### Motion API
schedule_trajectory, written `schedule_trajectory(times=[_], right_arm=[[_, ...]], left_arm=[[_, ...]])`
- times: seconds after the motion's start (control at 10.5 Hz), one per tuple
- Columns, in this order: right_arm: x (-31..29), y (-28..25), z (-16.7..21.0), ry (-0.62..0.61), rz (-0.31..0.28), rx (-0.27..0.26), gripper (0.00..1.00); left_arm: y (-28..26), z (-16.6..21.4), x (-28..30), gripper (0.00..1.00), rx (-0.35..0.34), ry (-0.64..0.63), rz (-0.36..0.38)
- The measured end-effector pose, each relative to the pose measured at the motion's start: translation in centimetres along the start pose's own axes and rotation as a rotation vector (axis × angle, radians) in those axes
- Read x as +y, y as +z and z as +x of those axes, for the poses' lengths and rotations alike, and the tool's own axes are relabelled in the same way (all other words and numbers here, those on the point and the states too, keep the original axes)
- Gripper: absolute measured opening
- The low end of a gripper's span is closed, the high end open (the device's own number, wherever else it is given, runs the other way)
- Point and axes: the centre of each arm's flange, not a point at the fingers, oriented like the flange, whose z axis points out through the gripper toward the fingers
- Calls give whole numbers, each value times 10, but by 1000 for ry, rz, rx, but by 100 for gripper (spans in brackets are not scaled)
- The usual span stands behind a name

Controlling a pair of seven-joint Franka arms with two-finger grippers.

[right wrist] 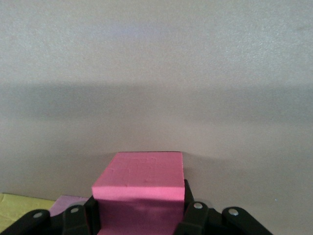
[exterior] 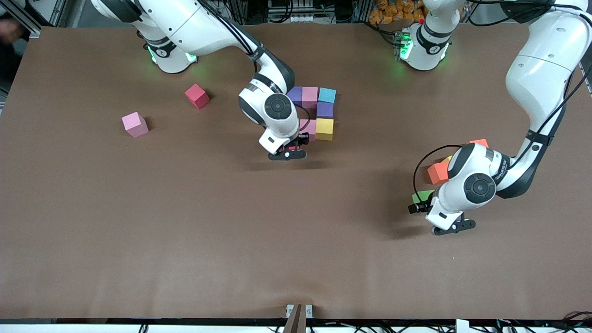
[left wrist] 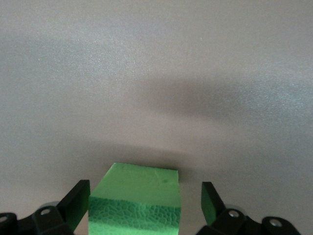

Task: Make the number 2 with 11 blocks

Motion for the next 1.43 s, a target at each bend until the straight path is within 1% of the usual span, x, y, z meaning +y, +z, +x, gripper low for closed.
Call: schedule_trajectory(times=[0.38,0.76,0.96,1.15,1.24,1.43], right_arm=[[0,1,-1,0,-2,-1,60],[-1,1,-3,-1,-3,-2,61],[-1,1,-3,1,-4,-3,68],[-1,-1,-3,2,-3,0,95],[-1,-4,-3,3,0,4,100],[-2,-14,-2,4,6,18,100]], left_arm=[[3,-2,-1,100,-6,1,3],[14,-9,-8,100,-31,-1,11],[5,-9,-13,100,-28,-7,0],[-2,-11,-17,100,-27,-13,-7],[-3,-12,-15,100,-28,-21,-9],[-5,-17,-7,100,-34,-32,-19]])
